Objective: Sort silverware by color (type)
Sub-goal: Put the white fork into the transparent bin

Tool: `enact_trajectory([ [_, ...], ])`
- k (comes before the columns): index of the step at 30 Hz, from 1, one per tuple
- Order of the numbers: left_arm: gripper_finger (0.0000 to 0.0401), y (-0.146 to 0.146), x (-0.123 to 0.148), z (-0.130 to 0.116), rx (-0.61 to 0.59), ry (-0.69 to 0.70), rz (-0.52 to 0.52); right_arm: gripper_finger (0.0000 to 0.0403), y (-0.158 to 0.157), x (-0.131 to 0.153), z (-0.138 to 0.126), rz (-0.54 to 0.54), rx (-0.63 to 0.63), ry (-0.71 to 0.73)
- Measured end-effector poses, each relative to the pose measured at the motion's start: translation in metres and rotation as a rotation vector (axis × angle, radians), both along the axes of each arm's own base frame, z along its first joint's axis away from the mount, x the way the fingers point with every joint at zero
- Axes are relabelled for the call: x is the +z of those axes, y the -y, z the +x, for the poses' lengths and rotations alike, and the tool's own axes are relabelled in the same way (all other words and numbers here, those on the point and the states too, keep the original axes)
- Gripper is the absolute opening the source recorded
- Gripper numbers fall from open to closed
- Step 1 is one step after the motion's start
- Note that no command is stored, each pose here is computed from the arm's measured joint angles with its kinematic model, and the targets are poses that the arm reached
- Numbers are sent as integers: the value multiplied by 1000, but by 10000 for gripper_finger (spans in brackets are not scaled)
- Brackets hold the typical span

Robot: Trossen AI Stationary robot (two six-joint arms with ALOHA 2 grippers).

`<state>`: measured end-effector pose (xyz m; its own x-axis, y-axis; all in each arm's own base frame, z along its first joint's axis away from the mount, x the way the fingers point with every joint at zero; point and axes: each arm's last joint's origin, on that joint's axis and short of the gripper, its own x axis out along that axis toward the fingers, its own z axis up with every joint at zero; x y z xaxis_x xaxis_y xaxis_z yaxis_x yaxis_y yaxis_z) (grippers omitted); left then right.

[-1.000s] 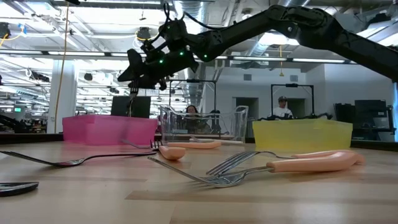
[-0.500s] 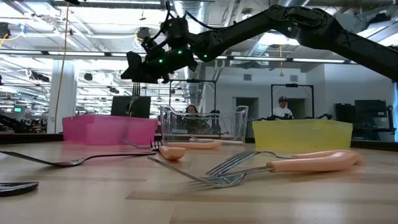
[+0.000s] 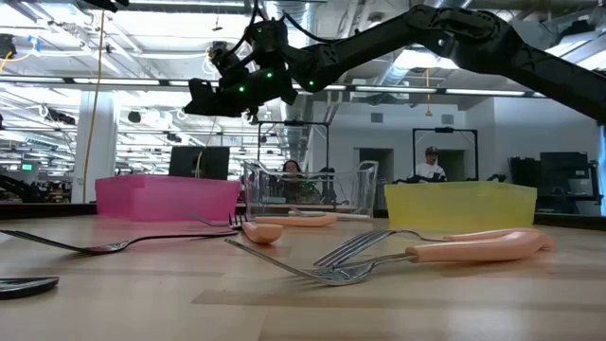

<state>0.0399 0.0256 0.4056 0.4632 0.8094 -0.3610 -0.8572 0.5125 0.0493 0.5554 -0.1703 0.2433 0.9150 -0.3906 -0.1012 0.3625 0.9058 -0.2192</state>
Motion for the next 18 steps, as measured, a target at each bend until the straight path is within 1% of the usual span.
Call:
enact_trajectory([
  [6, 182, 0, 0, 0, 4, 8, -5, 271, -5, 1, 1, -2, -16, 0],
  [8, 182, 0, 0, 0, 1, 8, -7, 271, -6, 7, 2, -2, -22, -4],
  [11, 182, 0, 0, 0, -13, 14, -20, 271, -8, 29, 1, -4, -48, -5],
  [13, 182, 1, 0, 1, -20, 20, -30, 271, -11, 46, -5, -12, -59, 34],
  [18, 182, 1, -1, 1, -32, 22, -40, 271, -12, 86, -25, 52, -113, 60],
])
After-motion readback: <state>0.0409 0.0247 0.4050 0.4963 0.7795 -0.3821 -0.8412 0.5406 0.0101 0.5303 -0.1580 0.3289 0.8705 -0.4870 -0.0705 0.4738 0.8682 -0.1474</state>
